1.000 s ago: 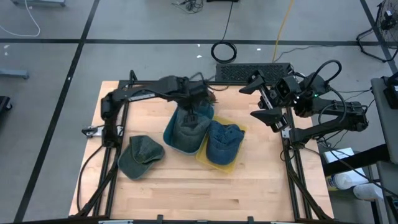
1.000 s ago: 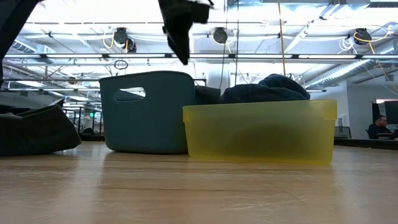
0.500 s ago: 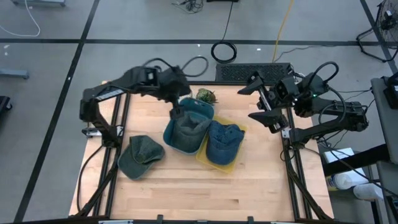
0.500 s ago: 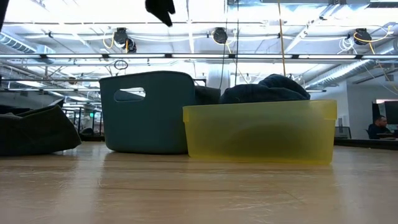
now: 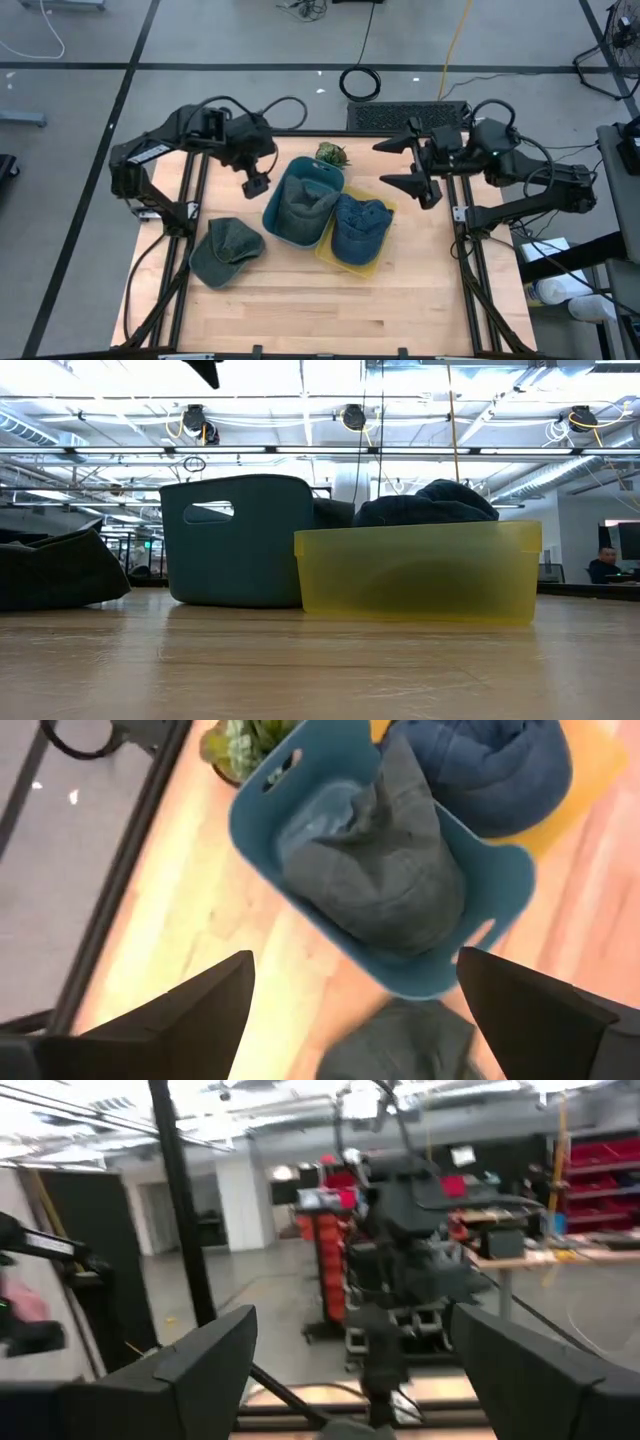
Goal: Pick & Place hat
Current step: Put the black cap into the blue bin
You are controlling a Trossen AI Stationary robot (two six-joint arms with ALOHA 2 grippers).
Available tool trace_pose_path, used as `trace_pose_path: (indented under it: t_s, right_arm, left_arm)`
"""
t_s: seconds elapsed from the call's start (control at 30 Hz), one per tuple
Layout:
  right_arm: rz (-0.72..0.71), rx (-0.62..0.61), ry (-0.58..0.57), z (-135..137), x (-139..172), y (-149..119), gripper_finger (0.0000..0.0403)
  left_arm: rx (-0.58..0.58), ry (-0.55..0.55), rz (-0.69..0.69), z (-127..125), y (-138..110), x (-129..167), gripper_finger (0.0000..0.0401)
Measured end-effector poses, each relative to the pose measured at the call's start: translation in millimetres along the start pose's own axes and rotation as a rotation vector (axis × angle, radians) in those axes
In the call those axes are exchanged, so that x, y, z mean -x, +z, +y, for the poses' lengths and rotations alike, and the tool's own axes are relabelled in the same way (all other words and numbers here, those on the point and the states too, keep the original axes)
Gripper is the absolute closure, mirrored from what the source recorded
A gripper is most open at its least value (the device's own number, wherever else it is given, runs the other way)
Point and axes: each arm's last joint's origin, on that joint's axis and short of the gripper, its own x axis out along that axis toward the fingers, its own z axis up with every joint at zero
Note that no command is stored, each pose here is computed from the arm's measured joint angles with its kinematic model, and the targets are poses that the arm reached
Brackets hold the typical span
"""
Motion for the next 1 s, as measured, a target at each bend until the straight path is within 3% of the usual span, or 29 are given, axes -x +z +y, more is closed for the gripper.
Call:
trace_pose_path:
  t_s: [0.23,0.53,0.83,1.0]
  right_arm:
    - [0.034,0.008,-0.039,0.7,9.4,0.5,0.0078]
    - [0.092,0.096,-0.208,1.0,36.0,3.6,0.0078]
    - [0.204,0.114,-0.223,6.1,67.6,1.6,0.0078]
    - [0.187,0.116,-0.221,7.8,74.3,4.7,0.0078]
  left_arm:
    - [0.045,-0.121,-0.002,-12.0,-8.4,11.1,0.0047]
    - [0.177,-0.241,-0.004,-22.3,-20.3,27.5,0.0047]
    - [0.235,-0.342,0.049,-37.4,-27.7,33.5,0.0058]
    - [0.272,-0.367,0.074,-42.9,-29.4,34.1,0.006]
